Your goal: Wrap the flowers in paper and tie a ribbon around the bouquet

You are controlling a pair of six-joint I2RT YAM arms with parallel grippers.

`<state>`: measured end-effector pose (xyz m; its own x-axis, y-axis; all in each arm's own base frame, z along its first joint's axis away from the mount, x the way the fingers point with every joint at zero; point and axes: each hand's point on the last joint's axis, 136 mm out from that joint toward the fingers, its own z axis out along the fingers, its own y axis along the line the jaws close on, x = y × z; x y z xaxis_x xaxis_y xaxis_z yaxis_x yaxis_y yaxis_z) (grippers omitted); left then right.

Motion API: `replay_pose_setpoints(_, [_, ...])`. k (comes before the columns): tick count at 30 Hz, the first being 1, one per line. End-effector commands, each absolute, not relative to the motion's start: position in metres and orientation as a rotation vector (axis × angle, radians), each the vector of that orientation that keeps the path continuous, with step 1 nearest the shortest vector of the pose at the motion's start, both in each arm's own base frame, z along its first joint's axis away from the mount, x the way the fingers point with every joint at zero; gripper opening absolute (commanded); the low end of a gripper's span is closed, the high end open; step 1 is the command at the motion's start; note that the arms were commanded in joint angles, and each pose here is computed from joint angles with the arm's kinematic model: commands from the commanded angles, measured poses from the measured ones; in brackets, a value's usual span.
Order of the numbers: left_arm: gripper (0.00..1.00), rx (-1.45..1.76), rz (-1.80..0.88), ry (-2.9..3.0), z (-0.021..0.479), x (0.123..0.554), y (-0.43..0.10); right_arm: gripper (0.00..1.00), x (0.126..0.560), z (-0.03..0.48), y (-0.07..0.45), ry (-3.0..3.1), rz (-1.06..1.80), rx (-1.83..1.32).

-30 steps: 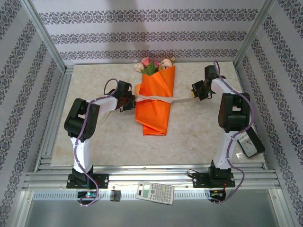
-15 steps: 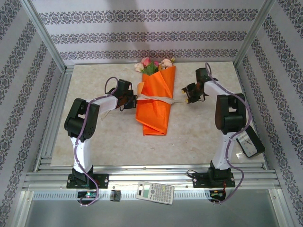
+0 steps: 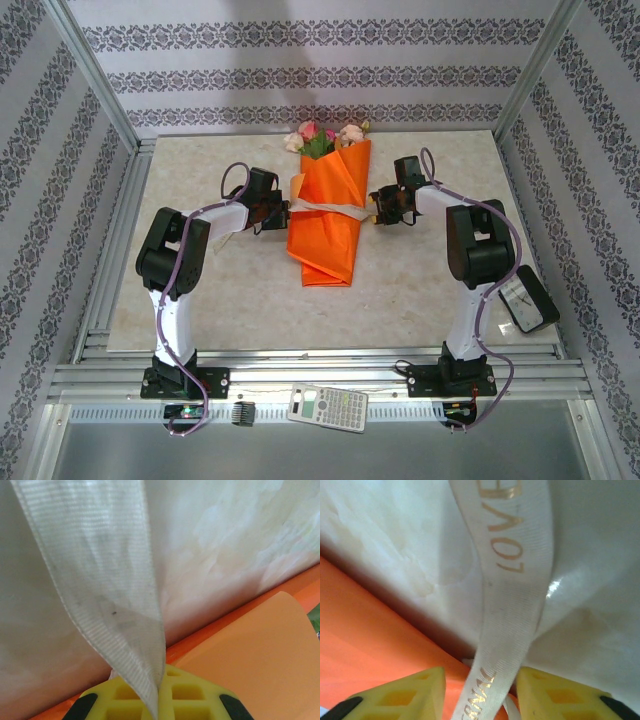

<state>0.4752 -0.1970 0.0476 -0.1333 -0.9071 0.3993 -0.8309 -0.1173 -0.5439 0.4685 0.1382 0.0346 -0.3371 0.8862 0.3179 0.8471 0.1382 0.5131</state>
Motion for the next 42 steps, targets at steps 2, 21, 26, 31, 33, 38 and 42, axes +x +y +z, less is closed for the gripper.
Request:
replay_pose_setpoints(2, [0.00, -1.904, -1.159, 2.022, 0.069, 0.482, -0.207, 0.24, 0.475, 0.021, 0.136, 2.300, 0.941, 1.823])
replay_pose_setpoints(21, [0.00, -1.947, -1.111, 1.809, 0.075, 0.494, -0.101, 0.00, 0.473, 0.069, 0.015, 2.196, 0.818, 1.719])
replay_pose_setpoints(26, [0.00, -2.022, -1.051, 1.743, 0.061, 0.479, -0.057, 0.00, 0.472, 0.066, -0.015, 2.167, 0.853, 1.744])
replay_pose_setpoints(31, [0.00, -2.030, -1.014, 1.846, 0.047, 0.473, -0.057, 0.00, 0.474, 0.065, -0.014, 2.191, 0.860, 1.725])
replay_pose_setpoints(33, [0.00, -2.027, -1.016, 1.892, 0.042, 0.472, -0.066, 0.00, 0.473, 0.062, -0.008, 2.208, 0.865, 1.723])
replay_pose_setpoints(38, [0.17, -2.053, -0.956, 1.953, 0.035, 0.462, -0.073, 0.00, 0.468, 0.055, -0.006, 2.216, 0.854, 1.739])
replay_pose_setpoints(42, [0.42, -2.065, -0.949, 1.944, 0.034, 0.455, -0.072, 0.00, 0.468, 0.057, -0.005, 2.227, 0.864, 1.724])
